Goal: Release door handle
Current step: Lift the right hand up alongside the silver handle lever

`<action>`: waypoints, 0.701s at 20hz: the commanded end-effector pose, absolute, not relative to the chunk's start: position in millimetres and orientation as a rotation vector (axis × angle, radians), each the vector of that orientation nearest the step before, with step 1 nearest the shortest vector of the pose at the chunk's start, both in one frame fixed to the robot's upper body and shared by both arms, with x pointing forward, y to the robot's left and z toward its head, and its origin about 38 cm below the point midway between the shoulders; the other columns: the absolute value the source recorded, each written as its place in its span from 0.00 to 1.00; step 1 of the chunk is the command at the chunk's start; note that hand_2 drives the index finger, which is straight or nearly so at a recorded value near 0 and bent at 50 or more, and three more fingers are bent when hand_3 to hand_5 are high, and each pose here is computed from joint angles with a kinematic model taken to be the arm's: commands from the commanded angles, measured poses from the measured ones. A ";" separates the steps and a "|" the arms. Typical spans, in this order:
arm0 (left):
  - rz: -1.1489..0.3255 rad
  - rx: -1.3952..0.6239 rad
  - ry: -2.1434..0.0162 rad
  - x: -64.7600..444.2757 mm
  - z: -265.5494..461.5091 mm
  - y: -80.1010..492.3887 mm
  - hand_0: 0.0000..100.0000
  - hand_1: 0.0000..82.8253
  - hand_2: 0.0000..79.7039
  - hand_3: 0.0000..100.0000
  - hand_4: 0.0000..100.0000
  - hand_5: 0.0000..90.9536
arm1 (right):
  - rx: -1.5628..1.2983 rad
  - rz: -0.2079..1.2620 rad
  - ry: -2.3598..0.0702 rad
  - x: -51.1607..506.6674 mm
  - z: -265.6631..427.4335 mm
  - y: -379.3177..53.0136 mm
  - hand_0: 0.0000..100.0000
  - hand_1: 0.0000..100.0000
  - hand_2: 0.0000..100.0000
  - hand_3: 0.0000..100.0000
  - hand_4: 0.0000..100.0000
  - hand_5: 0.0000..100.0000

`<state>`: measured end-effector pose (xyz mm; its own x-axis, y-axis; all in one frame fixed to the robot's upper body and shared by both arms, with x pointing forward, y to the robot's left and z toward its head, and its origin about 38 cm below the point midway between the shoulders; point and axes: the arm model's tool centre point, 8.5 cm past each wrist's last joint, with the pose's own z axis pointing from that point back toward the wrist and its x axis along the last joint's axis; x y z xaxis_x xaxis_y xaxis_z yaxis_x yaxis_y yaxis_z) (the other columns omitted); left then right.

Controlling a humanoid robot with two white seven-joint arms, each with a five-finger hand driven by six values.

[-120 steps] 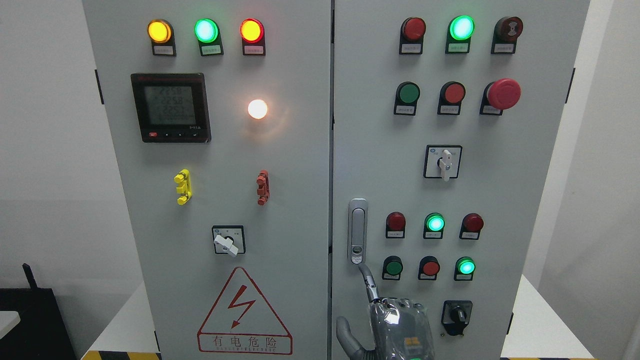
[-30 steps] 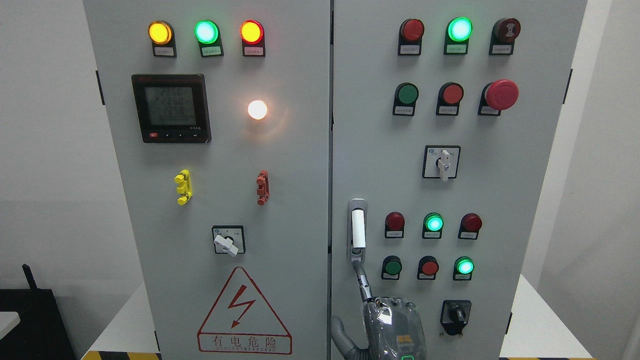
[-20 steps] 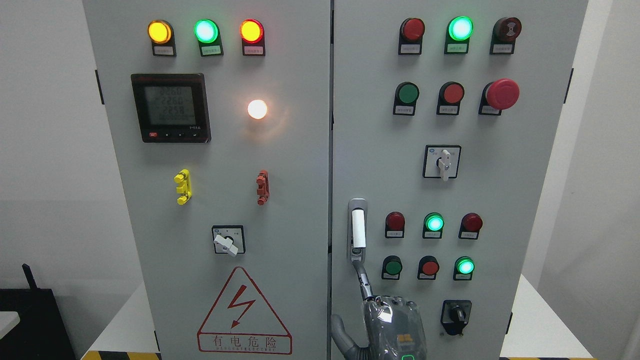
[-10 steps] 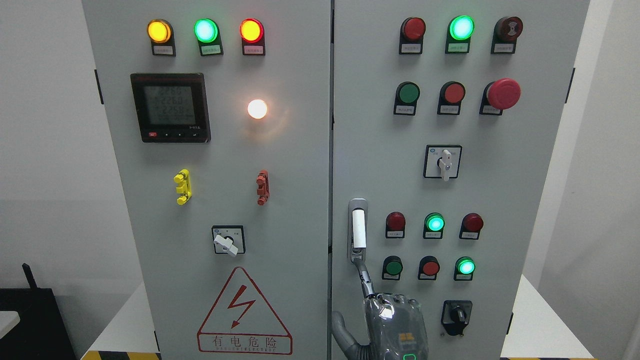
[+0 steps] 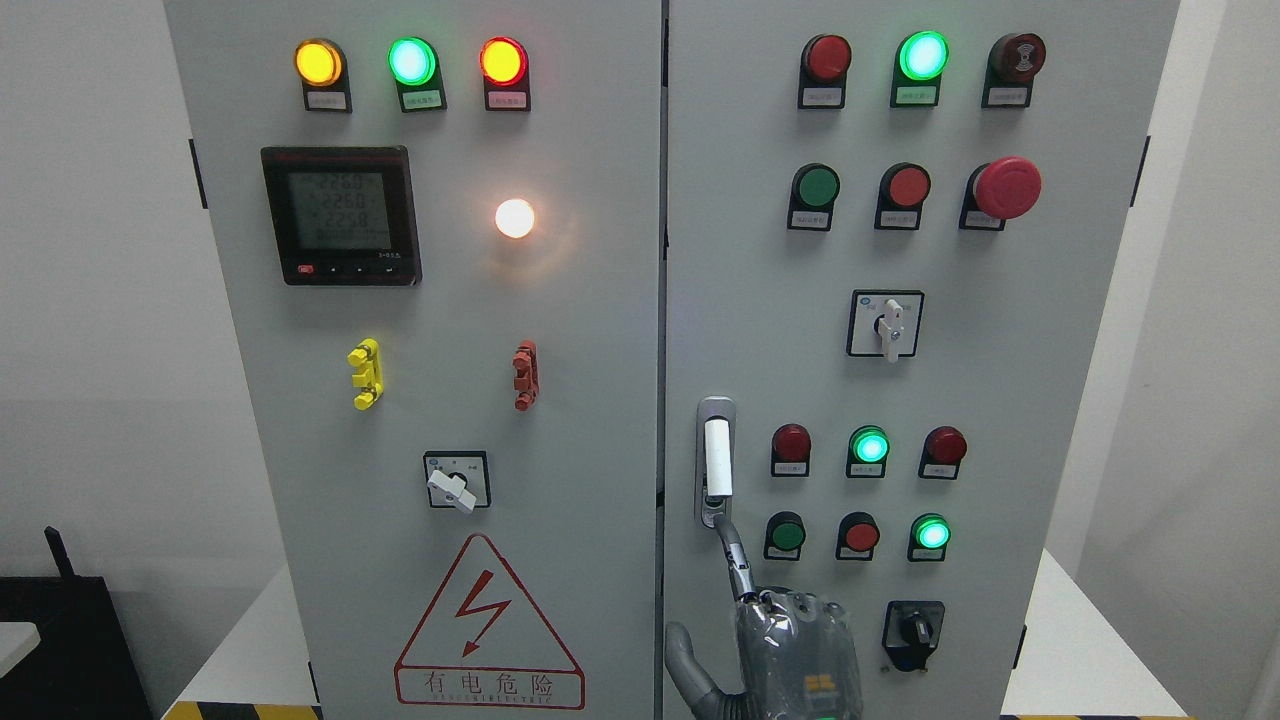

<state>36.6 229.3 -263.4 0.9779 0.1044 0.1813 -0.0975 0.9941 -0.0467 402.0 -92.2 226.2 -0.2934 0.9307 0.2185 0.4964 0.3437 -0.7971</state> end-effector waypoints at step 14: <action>0.089 -0.039 -0.185 37.6 -263.3 228.9 0.12 0.47 0.00 0.00 0.00 0.00 | -1.176 0.748 -1.981 395.5 230.8 -95.8 0.39 0.12 0.74 0.90 0.78 0.87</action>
<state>36.6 229.3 -263.4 0.9779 0.1044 0.1810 -0.0975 0.9941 -0.0467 396.5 -96.2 223.8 -0.3233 0.9068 0.2706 0.4855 0.4044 -0.7751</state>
